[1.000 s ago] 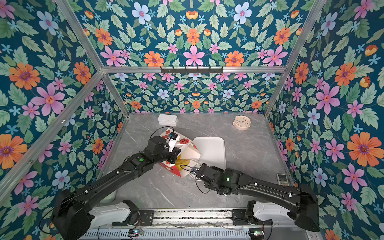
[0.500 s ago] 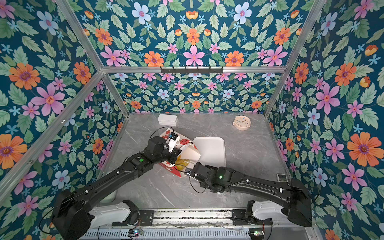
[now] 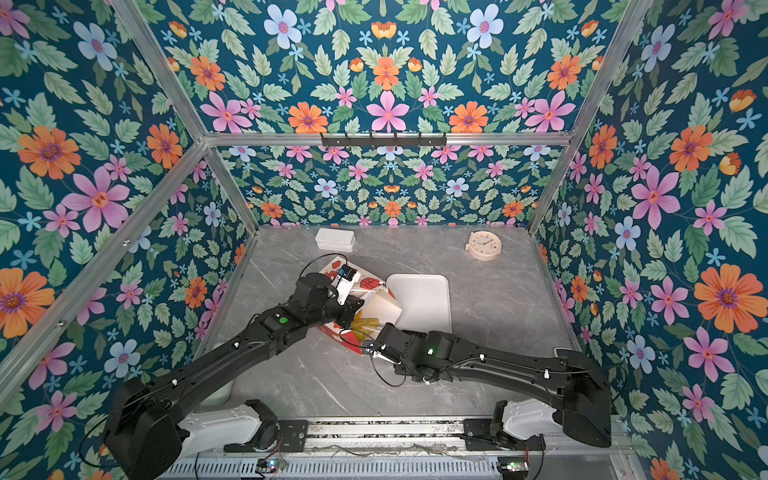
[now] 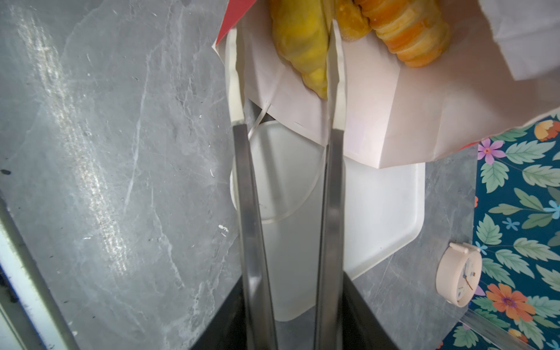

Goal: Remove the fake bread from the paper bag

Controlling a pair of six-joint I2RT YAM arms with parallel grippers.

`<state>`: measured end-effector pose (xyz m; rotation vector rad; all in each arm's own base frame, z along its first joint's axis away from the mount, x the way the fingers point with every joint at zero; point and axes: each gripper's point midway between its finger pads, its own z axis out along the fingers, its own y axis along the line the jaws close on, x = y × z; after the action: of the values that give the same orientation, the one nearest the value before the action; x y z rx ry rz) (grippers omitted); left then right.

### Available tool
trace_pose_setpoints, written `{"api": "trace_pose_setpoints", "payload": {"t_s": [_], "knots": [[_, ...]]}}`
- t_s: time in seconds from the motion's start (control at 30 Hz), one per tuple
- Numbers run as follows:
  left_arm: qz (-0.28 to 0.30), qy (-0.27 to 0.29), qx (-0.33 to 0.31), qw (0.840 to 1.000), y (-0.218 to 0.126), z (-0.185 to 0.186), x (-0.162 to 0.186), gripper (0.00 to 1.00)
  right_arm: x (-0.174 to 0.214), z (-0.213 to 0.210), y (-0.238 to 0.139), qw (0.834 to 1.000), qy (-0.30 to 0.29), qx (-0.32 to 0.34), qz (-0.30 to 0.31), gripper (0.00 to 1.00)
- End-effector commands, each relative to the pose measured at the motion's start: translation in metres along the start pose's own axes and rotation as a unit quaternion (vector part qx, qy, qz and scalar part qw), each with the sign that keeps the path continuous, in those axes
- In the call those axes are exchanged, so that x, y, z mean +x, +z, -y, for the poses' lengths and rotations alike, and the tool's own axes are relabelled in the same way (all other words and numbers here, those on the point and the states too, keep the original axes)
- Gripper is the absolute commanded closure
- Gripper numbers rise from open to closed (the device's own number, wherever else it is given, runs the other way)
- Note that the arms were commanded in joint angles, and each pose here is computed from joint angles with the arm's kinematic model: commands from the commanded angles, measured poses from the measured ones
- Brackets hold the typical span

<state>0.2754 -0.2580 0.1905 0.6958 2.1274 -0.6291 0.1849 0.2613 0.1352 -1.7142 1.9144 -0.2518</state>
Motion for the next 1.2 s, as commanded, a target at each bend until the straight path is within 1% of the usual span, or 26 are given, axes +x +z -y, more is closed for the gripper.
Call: {"api": "trace_pose_setpoints", "payload": {"t_s": [0.0, 0.13, 0.27, 0.37, 0.43, 0.57, 0.8, 1.0, 1.07, 1.17], "knots": [[0.018, 0.001, 0.016, 1.0, -0.001, 0.006, -0.01, 0.93, -0.011, 0.009, 0.005, 1.0, -0.006, 0.022, 0.004, 0.56], [0.019, 0.001, 0.018, 1.0, 0.001, 0.007, -0.011, 0.93, -0.013, 0.014, 0.013, 0.999, -0.01, 0.04, -0.013, 0.58], [0.022, 0.002, 0.017, 1.0, 0.0, 0.007, -0.013, 0.93, -0.009, 0.019, 0.017, 0.998, -0.011, 0.054, -0.038, 0.7], [0.024, 0.002, 0.013, 1.0, -0.002, 0.006, -0.014, 0.93, -0.008, 0.023, 0.011, 0.998, -0.003, 0.057, -0.039, 0.75], [0.025, 0.002, 0.009, 1.0, -0.002, 0.004, -0.013, 0.93, -0.008, 0.025, 0.002, 0.998, 0.01, 0.056, -0.034, 0.75], [0.03, -0.001, 0.0, 1.0, -0.002, 0.001, -0.014, 0.93, -0.005, 0.025, -0.019, 0.998, 0.042, 0.033, -0.027, 0.76], [0.047, -0.011, -0.02, 0.999, 0.0, -0.007, -0.019, 0.93, 0.008, 0.014, -0.047, 0.994, 0.099, -0.024, -0.046, 0.76], [0.065, -0.018, -0.046, 0.997, -0.002, -0.016, -0.027, 0.93, 0.023, -0.002, -0.059, 0.978, 0.171, -0.088, -0.076, 0.76], [0.072, -0.022, -0.061, 0.995, -0.004, -0.021, -0.028, 0.93, 0.026, -0.006, -0.063, 0.969, 0.207, -0.111, -0.077, 0.77], [0.079, -0.029, -0.081, 0.993, -0.007, -0.03, -0.029, 0.93, 0.034, -0.009, -0.071, 0.948, 0.275, -0.141, -0.075, 0.77]]}}
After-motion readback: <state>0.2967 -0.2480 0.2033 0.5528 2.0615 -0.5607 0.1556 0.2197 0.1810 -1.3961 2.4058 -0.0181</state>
